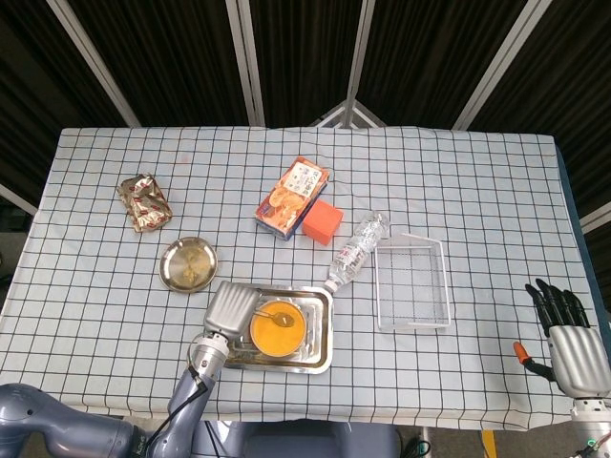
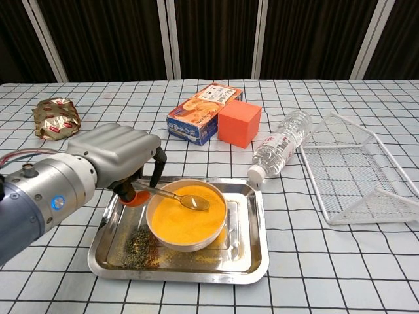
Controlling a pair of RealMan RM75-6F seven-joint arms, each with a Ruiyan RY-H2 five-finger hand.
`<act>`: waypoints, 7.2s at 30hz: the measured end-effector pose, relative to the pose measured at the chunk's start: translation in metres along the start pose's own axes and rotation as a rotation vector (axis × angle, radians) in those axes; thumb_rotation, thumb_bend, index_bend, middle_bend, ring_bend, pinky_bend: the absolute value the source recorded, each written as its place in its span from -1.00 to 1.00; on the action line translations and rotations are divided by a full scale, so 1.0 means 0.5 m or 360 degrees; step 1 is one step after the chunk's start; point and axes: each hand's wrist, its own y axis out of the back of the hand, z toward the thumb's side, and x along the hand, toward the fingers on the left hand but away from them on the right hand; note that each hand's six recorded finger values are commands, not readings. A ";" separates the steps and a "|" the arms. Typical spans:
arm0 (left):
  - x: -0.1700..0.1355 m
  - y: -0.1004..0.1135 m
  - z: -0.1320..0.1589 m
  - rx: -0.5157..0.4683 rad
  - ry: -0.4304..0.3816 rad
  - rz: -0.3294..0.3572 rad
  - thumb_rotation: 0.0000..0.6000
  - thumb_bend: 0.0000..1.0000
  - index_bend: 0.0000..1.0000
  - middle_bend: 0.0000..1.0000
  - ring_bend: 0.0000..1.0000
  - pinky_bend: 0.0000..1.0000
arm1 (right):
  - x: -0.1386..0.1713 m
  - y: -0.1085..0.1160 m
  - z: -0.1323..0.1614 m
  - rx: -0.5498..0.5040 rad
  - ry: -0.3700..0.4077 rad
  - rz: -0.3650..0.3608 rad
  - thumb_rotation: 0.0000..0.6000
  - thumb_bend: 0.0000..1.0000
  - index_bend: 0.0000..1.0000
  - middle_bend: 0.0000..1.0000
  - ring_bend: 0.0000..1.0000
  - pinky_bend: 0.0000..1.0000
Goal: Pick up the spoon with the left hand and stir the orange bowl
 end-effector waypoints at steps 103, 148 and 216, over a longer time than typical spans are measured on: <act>0.025 0.082 0.043 0.0369 0.0102 -0.0094 1.00 0.58 0.75 1.00 0.83 0.91 | -0.001 -0.002 0.003 -0.0027 0.0000 0.0016 1.00 -0.28 -1.00 -1.00 -1.00 -1.00; 0.017 0.051 0.046 0.0239 0.0100 -0.0239 1.00 0.58 0.75 1.00 0.83 0.91 | -0.003 -0.003 0.002 -0.0037 -0.0010 0.0026 1.00 -0.28 -1.00 -1.00 -1.00 -1.00; 0.007 0.061 0.017 0.0269 0.0112 -0.0210 1.00 0.59 0.75 1.00 0.84 0.93 | -0.002 -0.004 0.003 -0.0053 -0.0016 0.0036 1.00 -0.28 -1.00 -1.00 -1.00 -1.00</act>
